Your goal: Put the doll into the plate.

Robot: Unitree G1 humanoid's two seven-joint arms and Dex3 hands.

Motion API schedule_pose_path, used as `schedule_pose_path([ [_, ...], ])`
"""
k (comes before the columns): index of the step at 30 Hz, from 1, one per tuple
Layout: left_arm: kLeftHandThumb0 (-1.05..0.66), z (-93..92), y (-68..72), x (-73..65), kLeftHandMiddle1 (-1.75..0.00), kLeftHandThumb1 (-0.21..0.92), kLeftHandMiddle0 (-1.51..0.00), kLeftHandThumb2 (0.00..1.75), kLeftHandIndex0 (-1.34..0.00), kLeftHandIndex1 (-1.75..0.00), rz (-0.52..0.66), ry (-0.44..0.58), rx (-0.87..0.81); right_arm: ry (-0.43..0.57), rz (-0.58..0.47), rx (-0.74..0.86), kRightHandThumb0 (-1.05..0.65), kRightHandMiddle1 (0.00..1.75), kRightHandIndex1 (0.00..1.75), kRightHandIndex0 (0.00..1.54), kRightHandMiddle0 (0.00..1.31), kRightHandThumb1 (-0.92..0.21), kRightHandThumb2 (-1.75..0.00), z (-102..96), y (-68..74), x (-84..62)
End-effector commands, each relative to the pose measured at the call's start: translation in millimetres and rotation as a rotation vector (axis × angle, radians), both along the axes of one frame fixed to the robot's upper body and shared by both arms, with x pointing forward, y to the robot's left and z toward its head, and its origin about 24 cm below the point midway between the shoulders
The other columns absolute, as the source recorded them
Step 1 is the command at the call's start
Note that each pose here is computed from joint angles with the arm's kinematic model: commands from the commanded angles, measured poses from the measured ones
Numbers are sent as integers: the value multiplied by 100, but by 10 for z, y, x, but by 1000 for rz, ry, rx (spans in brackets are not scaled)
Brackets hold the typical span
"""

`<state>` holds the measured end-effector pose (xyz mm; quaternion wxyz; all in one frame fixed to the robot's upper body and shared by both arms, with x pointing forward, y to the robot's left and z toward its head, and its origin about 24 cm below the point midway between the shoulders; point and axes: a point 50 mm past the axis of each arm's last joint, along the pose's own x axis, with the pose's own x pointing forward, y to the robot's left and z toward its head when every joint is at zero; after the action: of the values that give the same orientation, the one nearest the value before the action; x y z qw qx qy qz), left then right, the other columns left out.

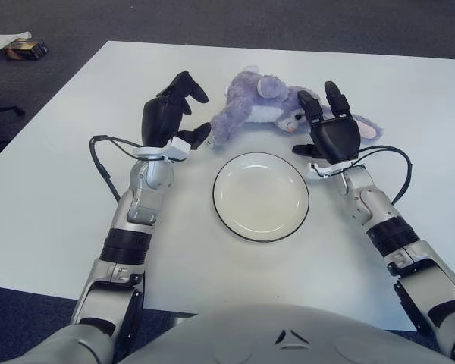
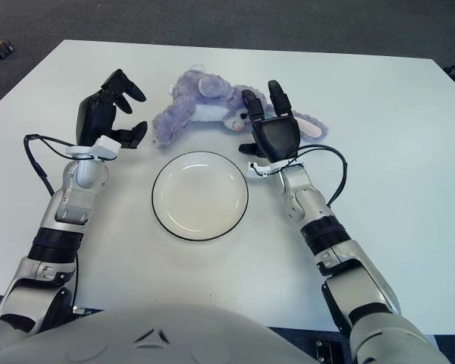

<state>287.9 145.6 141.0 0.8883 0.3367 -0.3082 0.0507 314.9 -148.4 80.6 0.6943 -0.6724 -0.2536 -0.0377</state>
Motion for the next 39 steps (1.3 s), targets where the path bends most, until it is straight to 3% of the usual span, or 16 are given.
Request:
schedule_pose_path([
  [1,-1,42,-13,8,-175,18,-72,149,-47,-175,2,-23,12,1,3,-8,-93,37,0,0,0,-68,-55,-26,39,29],
  [3,-1,42,-14,7,-175,19,-64,148,-54,-175,2,-24,12,5,2,-9,-93,36,0,0,0,-68,-55,-41,45,37],
  [10,-1,41,-21,-3,-175,19,-60,147,-58,-175,-2,-28,9,25,-3,-16,-93,31,0,0,0,-68,-56,-122,50,80],
  [12,-1,41,-21,-5,-175,15,-72,153,-53,-175,-3,-29,7,31,-6,-18,-94,28,0,0,0,-69,-56,-142,50,96],
  [15,-1,41,-24,-8,-175,18,-63,149,-56,-175,-2,-29,6,34,-9,-16,-94,26,0,0,0,-69,-56,-161,49,114],
  [21,-2,40,-21,-13,-175,12,-79,156,-51,-175,-5,-28,2,41,-20,-9,-94,24,0,0,0,-69,-55,-202,57,164],
  [32,-2,41,-19,-19,-175,8,-82,160,-52,-174,-5,-30,4,30,-37,12,-93,27,0,0,0,-71,-55,-195,75,250],
  [39,-2,37,-14,-22,-175,12,-79,156,-50,-175,-4,-29,4,9,-44,57,-90,32,0,0,0,-70,-54,-147,110,294],
])
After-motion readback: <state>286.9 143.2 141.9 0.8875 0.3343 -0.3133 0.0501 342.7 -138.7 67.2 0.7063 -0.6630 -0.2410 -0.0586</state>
